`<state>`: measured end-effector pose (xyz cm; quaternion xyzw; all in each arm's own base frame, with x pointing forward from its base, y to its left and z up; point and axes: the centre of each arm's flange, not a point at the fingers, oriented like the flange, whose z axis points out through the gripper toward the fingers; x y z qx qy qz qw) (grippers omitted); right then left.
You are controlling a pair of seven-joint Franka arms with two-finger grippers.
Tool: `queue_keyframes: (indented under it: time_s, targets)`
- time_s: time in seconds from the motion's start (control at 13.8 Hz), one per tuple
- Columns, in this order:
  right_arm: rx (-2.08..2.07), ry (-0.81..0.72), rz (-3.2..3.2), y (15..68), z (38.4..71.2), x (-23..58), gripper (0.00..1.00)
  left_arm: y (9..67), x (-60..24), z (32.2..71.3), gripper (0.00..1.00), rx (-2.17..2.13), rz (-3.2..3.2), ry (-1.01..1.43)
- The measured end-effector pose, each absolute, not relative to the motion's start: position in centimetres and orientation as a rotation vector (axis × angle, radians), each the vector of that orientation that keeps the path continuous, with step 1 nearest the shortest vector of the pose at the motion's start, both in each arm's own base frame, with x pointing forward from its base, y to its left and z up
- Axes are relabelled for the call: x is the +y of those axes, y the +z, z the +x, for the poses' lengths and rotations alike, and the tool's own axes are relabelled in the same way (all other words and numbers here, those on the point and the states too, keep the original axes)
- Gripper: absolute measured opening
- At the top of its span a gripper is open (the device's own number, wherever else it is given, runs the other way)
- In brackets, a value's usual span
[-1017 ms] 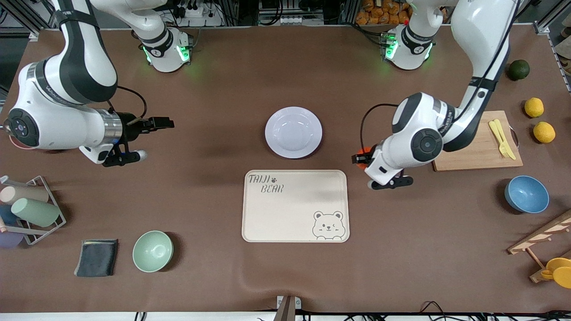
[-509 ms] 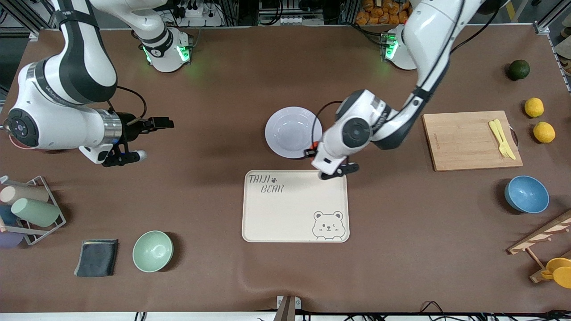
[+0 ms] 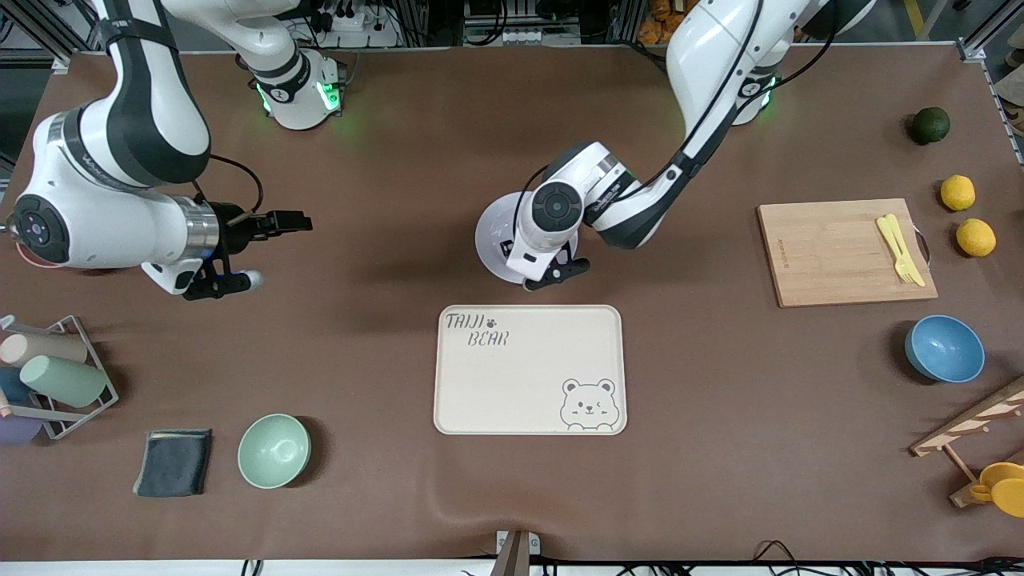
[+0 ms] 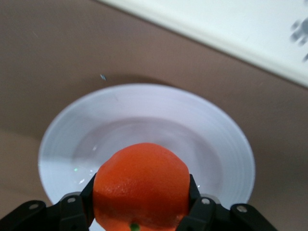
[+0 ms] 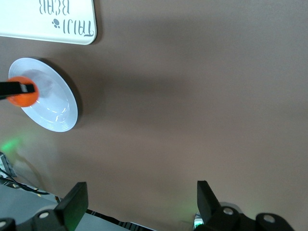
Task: Place orange and plate with both arms
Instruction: 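Release the orange onto the plate while the right gripper grasps the plate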
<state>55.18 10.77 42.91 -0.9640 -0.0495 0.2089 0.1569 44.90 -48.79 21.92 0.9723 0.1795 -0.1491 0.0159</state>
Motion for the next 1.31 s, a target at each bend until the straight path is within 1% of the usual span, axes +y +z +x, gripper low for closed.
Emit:
queue_keyframes:
  time_s: [0.22,0.36,0.44,0.51,0.58,0.73,0.94,1.09,1.31]
  targets:
    - [-0.141,0.602,-2.758,42.7,55.2,10.8,1.00,19.6,-49.9,43.7,0.70,0.592,3.018,-0.467]
    - [-0.156,0.612,-2.753,42.2,55.2,11.7,1.00,19.5,-49.9,43.9,0.86,0.605,3.017,-0.454]
    - [-0.168,0.613,-2.739,41.7,55.0,12.8,1.00,19.8,-49.9,44.3,0.96,0.611,3.012,-0.446]
    - [-0.170,0.610,-2.719,41.0,54.8,14.1,1.00,20.3,-49.7,45.0,1.00,0.621,3.002,-0.430]
    - [-0.164,0.605,-2.702,40.0,54.6,15.2,1.00,21.6,-49.4,46.1,1.00,0.637,2.984,-0.400]
    - [-0.158,0.586,-2.678,38.1,54.0,17.3,1.00,26.4,-47.4,49.3,1.00,0.691,2.942,-0.313]
    - [-0.143,0.566,-2.637,35.5,53.3,20.8,1.00,36.1,-41.3,53.9,1.00,0.771,2.909,-0.165]
    - [-0.130,0.563,-2.616,33.4,53.0,22.8,1.00,41.9,-36.0,56.3,1.00,0.713,2.919,-0.060]
    - [-0.111,0.573,-2.581,30.0,52.1,26.8,1.00,48.3,-27.6,58.6,1.00,0.609,2.955,0.057]
